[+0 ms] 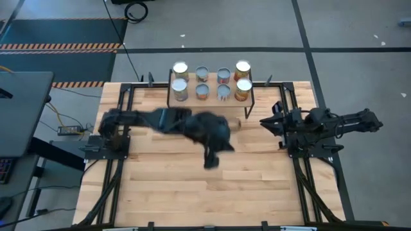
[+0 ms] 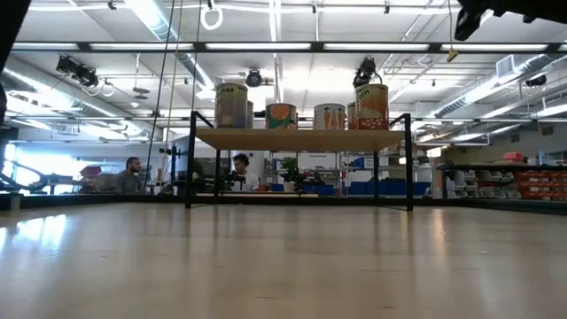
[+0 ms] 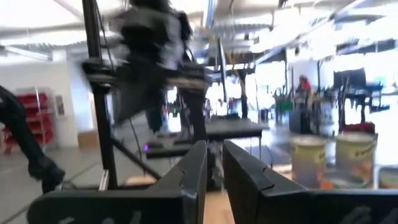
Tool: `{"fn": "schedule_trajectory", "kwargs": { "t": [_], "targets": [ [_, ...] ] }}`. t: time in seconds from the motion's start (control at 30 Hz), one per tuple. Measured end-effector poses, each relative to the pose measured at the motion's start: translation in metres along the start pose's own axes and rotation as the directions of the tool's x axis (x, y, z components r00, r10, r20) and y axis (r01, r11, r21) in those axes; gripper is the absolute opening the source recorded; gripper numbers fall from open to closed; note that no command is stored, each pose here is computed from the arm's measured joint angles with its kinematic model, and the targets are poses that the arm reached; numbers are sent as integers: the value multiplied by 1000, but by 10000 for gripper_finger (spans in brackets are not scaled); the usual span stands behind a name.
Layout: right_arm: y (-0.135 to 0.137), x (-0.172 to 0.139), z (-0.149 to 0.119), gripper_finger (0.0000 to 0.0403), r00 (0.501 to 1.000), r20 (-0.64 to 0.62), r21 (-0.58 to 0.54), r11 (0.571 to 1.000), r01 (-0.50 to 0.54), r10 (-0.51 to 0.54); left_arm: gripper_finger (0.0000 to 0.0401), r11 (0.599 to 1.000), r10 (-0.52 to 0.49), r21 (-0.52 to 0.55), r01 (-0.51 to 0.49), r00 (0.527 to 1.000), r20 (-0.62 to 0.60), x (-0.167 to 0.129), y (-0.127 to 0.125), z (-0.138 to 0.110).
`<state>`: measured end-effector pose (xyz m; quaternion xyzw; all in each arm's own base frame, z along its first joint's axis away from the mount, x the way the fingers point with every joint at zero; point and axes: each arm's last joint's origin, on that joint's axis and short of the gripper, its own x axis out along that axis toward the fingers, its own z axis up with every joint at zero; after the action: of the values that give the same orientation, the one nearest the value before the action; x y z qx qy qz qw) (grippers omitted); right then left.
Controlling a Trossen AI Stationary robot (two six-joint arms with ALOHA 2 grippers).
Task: Pick and place cans onto a shelf
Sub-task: Return to Home Position
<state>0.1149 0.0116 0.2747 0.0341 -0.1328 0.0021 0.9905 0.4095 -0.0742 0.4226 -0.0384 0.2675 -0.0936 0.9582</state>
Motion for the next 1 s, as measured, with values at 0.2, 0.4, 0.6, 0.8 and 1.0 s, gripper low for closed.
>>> {"fn": "schedule_trajectory", "kwargs": {
  "t": [0.2,0.4,0.6,0.8,1.0],
  "targets": [
    [-5,-18,2,58,997,73,-38,999,8,-5,1,987,119,-112,-117,993,8,-41,46,-22],
    [-8,-32,0,58,996,92,-73,997,8,-1,4,937,225,-299,-179,966,126,-88,51,-75],
    [-9,-38,-8,58,1000,16,-155,988,22,-20,6,891,223,-401,-216,974,-28,-141,40,-137],
    [-10,-37,-15,58,998,-52,-98,995,15,-21,26,887,229,-360,-288,953,-197,-177,33,-182],
    [-9,-36,-19,58,1000,-29,-140,990,7,-12,29,961,213,-176,-212,977,-8,-171,27,-221]
  ]
}}
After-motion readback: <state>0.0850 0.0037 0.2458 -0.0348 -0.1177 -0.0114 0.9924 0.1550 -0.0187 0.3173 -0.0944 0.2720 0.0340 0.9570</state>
